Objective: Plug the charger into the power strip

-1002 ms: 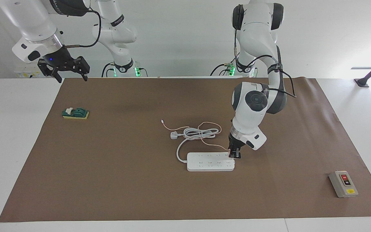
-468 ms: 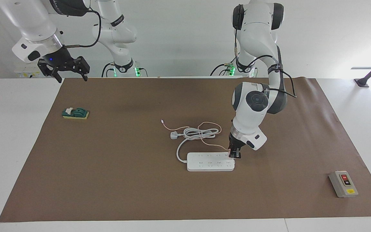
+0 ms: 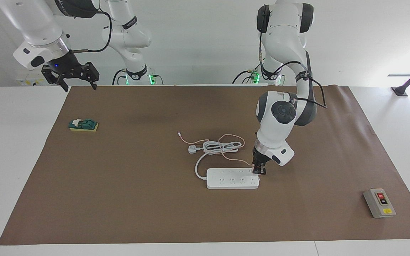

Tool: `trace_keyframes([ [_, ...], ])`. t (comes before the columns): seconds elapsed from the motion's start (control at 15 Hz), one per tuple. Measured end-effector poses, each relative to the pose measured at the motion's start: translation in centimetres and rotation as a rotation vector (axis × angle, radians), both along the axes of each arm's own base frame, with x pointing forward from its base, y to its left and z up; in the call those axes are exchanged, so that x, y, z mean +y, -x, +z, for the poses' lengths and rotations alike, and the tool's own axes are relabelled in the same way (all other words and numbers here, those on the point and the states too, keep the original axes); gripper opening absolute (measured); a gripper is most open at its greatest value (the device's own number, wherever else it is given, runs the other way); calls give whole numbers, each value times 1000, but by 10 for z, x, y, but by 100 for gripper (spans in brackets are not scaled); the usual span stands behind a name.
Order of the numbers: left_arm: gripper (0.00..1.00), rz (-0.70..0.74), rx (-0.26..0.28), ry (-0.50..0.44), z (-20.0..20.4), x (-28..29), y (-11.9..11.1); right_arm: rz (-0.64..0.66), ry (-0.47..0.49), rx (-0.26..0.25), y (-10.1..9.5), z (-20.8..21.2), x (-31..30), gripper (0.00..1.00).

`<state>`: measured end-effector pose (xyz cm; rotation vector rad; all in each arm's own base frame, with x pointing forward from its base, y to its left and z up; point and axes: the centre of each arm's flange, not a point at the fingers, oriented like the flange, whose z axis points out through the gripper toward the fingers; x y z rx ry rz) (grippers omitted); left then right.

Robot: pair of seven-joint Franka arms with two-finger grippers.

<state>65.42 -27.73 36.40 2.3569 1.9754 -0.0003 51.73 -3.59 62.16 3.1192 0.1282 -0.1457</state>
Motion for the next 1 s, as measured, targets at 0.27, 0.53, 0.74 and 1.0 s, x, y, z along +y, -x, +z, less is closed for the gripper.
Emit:
trace_keyframes([
  [0.27, 33, -4, 2, 1, -1, -2, 1, 0, 0, 0, 0, 0, 0, 100],
  [0.53, 33, -7, 4, 2, -2, -4, 2, 0, 0, 0, 0, 0, 0, 100],
  [0.74, 33, -11, 4, 2, -2, -6, 3, 0, 0, 0, 0, 0, 0, 100],
  [1.0, 33, -14, 5, 4, -2, -8, 3, 0, 0, 0, 0, 0, 0, 100],
])
